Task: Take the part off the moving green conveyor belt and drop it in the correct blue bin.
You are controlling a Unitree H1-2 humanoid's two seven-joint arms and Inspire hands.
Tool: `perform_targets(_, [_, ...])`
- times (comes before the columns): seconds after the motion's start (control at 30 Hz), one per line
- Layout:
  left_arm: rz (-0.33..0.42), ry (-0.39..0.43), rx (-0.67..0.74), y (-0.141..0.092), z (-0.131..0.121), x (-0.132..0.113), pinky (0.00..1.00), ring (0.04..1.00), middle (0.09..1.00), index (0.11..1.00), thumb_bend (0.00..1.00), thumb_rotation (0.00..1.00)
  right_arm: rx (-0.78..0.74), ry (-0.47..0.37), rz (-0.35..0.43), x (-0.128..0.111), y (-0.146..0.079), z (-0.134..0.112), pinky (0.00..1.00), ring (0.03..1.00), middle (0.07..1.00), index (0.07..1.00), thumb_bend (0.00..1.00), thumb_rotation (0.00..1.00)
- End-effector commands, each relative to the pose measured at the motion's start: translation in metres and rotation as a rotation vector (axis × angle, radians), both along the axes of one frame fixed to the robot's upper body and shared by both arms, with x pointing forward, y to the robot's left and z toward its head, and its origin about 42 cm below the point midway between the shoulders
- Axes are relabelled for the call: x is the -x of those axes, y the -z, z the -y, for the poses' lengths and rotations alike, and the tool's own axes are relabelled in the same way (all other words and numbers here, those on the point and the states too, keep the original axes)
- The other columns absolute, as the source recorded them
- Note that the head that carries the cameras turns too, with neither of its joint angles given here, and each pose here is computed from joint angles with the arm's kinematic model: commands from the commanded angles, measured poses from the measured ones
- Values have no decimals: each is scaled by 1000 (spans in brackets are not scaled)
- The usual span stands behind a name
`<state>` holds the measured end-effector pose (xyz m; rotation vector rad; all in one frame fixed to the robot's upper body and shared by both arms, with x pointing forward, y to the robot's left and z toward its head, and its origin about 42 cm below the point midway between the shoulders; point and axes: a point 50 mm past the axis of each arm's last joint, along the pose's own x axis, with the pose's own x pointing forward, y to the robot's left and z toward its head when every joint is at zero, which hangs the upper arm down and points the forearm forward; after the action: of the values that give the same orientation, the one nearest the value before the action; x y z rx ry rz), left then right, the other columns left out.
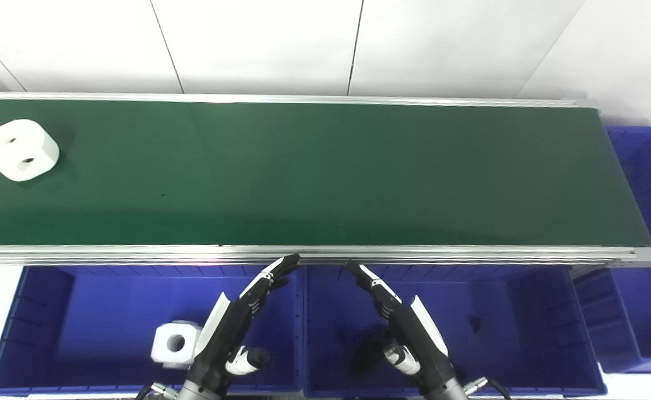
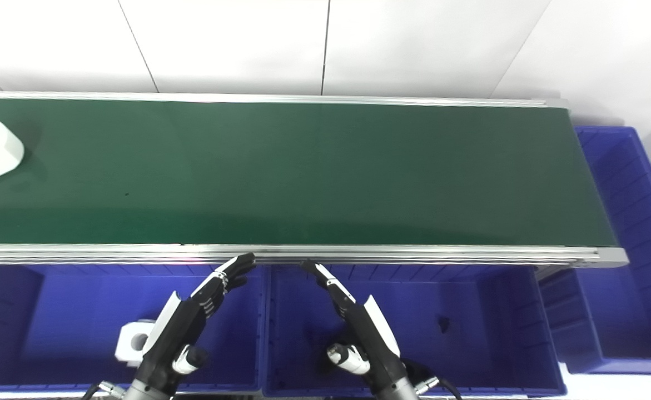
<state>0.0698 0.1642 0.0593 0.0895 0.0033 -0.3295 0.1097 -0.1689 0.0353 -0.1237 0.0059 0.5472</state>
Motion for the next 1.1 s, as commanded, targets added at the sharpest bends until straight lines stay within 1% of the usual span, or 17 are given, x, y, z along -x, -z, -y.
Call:
perform_targets(0.0, [43,0,15,-6,0,3,881,917,893,884,1000,988,-35,3,62,-1,-9,-3,948,965,952,909,1000,1000])
perform_targets(0.53, [43,3,12,-6,0,3,884,918,895,886,1000,996,-37,4,59,0,-9,-3,962,974,957,913,1000,1000])
perform_targets(1.07, [45,1,8,-5,0,3,875,912,893,884,1000,994,-31,5,61,0,-8,-4,947,964,953,909,988,1000])
